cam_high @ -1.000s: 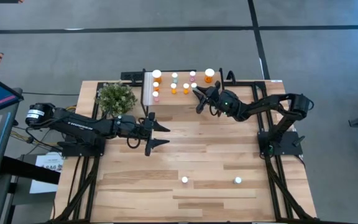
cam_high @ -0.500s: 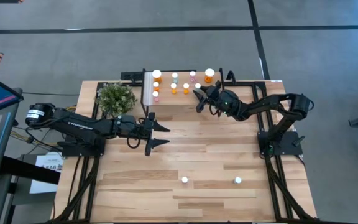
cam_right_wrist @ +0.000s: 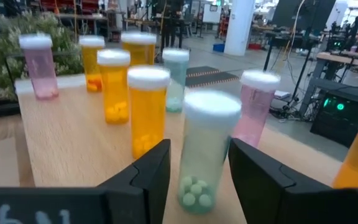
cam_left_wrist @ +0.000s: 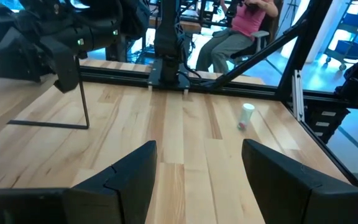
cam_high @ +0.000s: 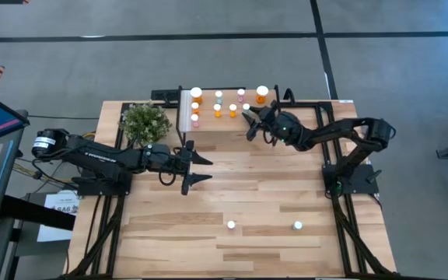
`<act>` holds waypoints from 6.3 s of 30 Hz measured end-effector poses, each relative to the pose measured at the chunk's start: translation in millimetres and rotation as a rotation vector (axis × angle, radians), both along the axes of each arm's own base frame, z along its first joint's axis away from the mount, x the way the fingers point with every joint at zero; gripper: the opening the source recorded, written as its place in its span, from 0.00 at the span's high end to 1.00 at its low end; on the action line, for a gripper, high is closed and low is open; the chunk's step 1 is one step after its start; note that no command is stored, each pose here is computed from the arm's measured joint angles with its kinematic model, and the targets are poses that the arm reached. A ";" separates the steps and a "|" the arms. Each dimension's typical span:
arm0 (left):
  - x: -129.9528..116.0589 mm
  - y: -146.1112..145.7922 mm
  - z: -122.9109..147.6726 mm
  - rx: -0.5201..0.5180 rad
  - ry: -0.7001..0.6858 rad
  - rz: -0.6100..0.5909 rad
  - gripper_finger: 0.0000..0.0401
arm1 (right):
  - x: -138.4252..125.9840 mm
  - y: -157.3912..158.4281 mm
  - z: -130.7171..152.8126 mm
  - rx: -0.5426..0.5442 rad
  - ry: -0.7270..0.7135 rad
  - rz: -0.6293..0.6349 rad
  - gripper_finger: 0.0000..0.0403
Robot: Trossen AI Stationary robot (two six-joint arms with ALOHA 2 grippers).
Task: Pick and place medicine bottles onto shelf by color
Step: Put the small left blue pill bottle on the shelf, then put the small blue pill bottle on the shelf
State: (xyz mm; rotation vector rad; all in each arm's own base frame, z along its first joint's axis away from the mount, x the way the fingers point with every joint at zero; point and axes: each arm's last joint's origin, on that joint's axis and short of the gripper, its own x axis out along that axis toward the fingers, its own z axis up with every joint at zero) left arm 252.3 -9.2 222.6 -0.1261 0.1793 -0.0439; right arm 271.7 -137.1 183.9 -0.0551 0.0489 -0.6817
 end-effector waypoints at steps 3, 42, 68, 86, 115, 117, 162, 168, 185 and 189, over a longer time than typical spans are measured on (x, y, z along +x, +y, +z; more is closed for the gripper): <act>0.0 -0.1 0.0 -0.001 0.000 -0.006 0.44 | -1.7 0.7 4.0 -0.001 0.000 0.000 0.53; 0.0 -0.3 0.3 -0.014 -0.003 -0.008 0.44 | -57.6 127.4 90.9 -0.129 0.147 0.441 0.53; 0.4 0.0 2.2 -0.039 -0.021 0.007 0.44 | -68.6 247.2 80.1 0.036 0.571 0.646 0.54; 0.7 6.2 7.3 -0.119 -0.085 0.230 0.44 | -28.8 251.6 27.7 -0.088 0.827 0.707 0.55; 0.2 4.5 2.2 0.119 -0.022 0.128 0.44 | -60.7 278.8 77.6 0.717 1.094 0.574 0.55; 0.3 4.2 2.5 0.117 -0.025 0.120 0.44 | -62.7 282.8 74.4 0.762 1.105 0.527 0.55; -0.4 2.8 -2.4 0.043 0.023 0.082 0.44 | -107.5 311.8 9.8 0.891 1.052 0.360 0.55; -0.4 2.8 -2.4 0.042 0.023 0.082 0.44 | -105.8 310.1 9.7 0.883 1.052 0.360 0.55; -0.6 2.8 -3.0 0.029 0.031 0.085 0.44 | -96.4 300.5 9.3 0.846 1.051 0.363 0.55; -0.6 2.8 -3.1 0.029 0.031 0.085 0.44 | -96.3 300.6 9.3 0.848 1.051 0.364 0.55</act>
